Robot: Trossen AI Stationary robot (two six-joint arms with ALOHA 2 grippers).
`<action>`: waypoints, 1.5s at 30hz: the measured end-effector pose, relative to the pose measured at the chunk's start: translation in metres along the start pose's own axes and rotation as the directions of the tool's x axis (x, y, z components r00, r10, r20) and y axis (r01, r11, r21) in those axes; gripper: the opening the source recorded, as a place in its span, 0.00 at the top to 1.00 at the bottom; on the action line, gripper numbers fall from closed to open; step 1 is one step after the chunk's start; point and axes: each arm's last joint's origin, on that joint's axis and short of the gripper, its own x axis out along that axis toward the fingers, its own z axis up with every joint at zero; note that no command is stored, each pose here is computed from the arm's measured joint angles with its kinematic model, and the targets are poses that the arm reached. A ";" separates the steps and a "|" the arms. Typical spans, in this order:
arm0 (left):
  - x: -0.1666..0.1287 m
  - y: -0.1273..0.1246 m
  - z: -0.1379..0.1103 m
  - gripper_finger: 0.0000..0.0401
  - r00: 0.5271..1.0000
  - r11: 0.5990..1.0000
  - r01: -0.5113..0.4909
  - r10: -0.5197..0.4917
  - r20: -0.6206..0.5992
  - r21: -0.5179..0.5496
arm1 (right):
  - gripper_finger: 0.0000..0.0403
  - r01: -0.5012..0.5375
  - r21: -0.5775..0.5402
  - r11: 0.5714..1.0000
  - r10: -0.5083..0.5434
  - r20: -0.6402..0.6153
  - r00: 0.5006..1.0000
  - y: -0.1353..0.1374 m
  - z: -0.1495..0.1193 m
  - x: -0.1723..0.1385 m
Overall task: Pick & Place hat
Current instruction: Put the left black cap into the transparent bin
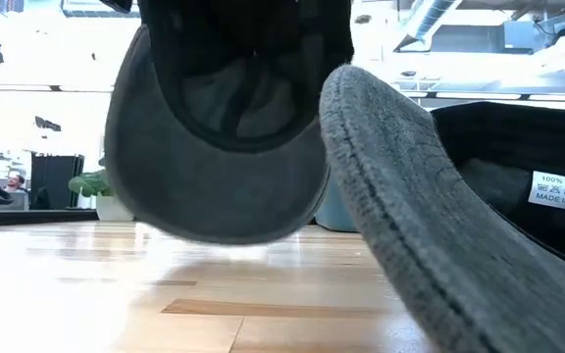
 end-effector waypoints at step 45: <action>0.059 0.032 -0.038 0.98 0.995 0.986 -0.053 0.038 -0.095 -0.159 | 1.00 0.222 -0.013 0.975 -0.212 0.251 0.945 -0.065 0.086 0.003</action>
